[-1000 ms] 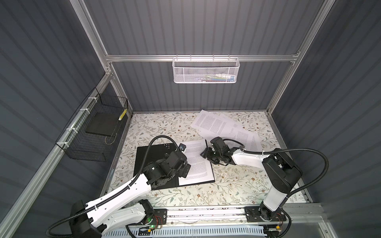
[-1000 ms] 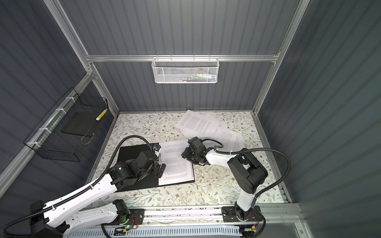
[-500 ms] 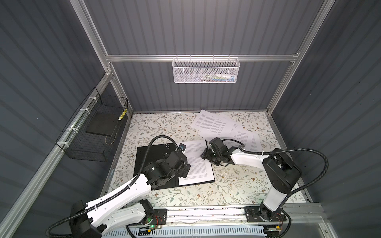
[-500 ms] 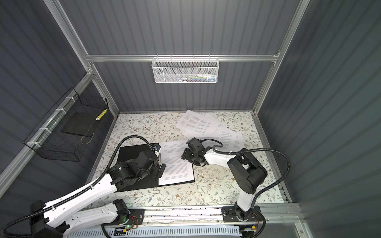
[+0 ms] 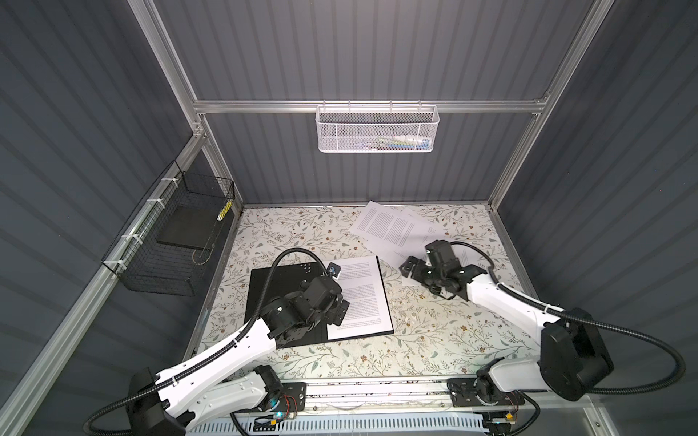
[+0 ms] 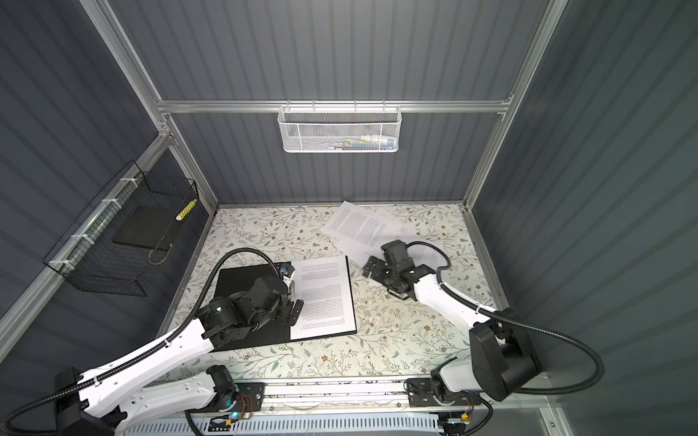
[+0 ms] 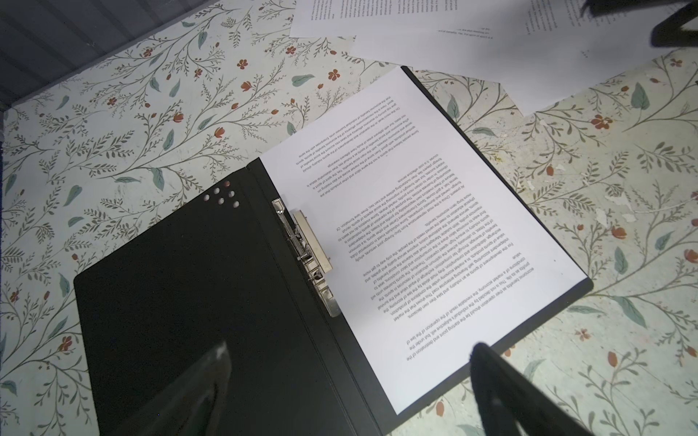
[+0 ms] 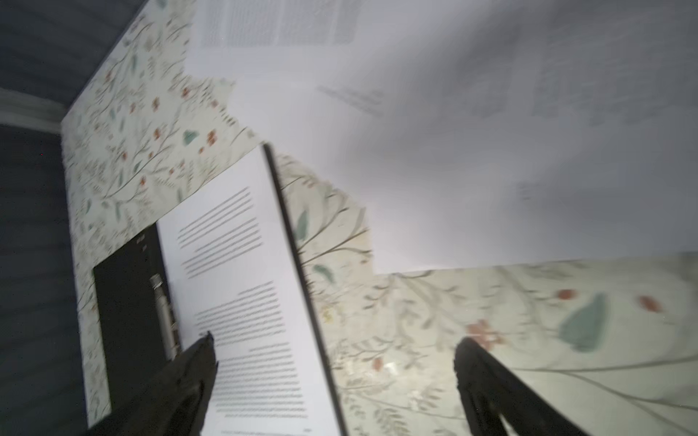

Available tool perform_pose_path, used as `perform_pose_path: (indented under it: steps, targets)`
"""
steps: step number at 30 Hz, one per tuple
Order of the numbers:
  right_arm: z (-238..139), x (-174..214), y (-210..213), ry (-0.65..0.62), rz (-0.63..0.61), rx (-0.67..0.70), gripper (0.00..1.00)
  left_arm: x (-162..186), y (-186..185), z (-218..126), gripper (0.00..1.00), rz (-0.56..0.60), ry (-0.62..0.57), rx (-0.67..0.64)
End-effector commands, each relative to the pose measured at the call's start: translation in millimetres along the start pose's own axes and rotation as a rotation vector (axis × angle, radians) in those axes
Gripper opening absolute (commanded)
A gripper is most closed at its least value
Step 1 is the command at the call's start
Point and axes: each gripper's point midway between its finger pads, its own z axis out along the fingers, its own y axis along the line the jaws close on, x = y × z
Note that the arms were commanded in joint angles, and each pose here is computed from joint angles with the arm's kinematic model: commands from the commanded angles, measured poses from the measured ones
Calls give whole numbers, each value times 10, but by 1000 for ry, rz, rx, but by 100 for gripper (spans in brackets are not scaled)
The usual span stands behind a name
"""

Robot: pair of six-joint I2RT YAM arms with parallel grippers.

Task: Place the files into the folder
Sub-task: 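Move the left gripper back to the loose sheets while the right gripper withdraws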

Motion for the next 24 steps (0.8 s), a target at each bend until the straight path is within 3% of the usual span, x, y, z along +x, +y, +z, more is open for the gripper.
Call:
perform_pose_path:
  steps: [1,6,11,24]
  targets:
    - [-75,-25,-584,44,-14,137,99,-70,-21,58,100,-51,39,-20]
    - [1,-344,-880,47,37,168,99,-158,-306,279,100,-82,150,39]
    - [138,-585,-1173,37,125,211,99,-330,-776,578,100,-126,190,192]
    - [333,-743,-1437,64,265,202,99,-899,-1602,1371,97,-138,253,358]
